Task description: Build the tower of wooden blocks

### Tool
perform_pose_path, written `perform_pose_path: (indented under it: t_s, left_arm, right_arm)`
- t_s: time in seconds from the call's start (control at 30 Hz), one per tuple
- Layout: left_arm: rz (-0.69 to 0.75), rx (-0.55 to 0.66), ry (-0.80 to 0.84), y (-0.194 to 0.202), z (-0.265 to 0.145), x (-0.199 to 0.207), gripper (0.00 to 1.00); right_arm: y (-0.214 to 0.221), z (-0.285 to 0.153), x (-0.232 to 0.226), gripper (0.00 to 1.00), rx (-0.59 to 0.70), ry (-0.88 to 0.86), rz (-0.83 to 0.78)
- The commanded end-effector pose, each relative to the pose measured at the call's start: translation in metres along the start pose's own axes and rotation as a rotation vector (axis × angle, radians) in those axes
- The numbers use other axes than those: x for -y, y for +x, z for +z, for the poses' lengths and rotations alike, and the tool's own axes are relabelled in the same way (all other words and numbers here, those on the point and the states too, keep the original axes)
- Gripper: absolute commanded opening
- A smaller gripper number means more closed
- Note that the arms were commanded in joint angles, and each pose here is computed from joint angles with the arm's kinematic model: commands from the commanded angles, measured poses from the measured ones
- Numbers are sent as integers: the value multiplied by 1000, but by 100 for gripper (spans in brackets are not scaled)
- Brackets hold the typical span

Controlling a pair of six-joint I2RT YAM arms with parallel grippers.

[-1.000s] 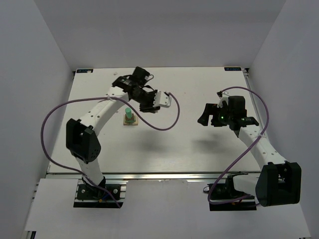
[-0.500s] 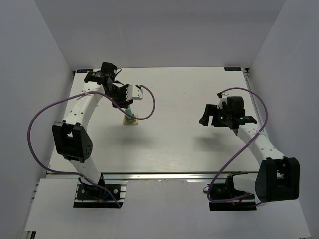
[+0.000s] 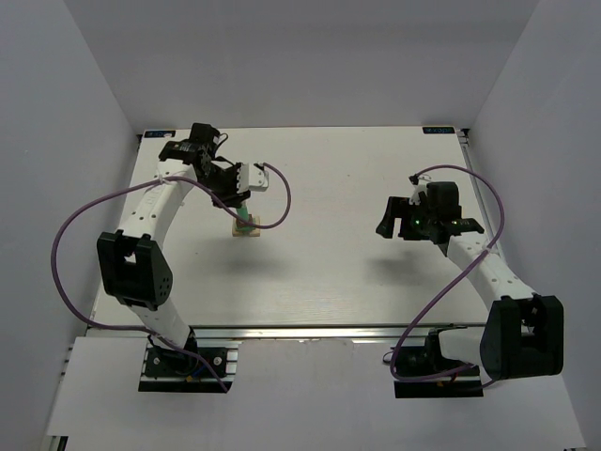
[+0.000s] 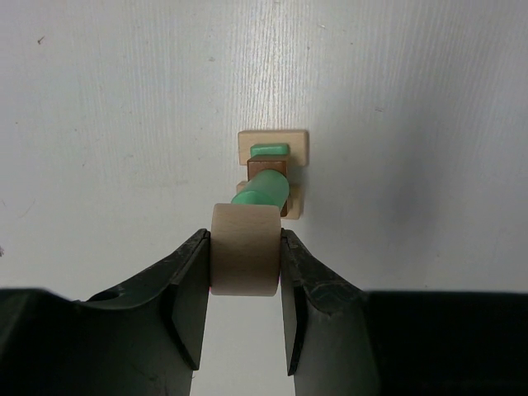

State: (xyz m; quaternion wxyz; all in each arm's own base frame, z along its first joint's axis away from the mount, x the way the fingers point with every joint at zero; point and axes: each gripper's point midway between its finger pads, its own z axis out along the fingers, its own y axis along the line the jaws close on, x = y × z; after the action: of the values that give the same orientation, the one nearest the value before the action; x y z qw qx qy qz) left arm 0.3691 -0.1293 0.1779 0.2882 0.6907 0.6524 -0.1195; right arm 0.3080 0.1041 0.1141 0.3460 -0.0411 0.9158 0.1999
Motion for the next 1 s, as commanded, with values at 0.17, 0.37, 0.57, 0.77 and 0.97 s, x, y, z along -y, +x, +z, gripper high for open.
perform_pose_path:
  t_s: [0.17, 0.37, 0.57, 0.77, 0.97]
  left_arm:
    - [27, 57, -64, -17, -13, -4, 28]
    - [21, 48, -54, -12, -7, 1, 30]
    - [13, 59, -76, -14, -7, -4, 30]
    - [0, 41, -89, -9, -2, -6, 31]
    - [5, 39, -72, -8, 1, -3, 31]
  right_arm:
    - [-11, -3, -3, 86, 20, -12, -9]
    - [-11, -4, -4, 86, 24, -12, -13]
    - [-8, -1, -7, 86, 3, -40, -10]
    - [-8, -3, -8, 85, 11, -38, -12]
    - [-8, -4, -7, 87, 15, -33, -16]
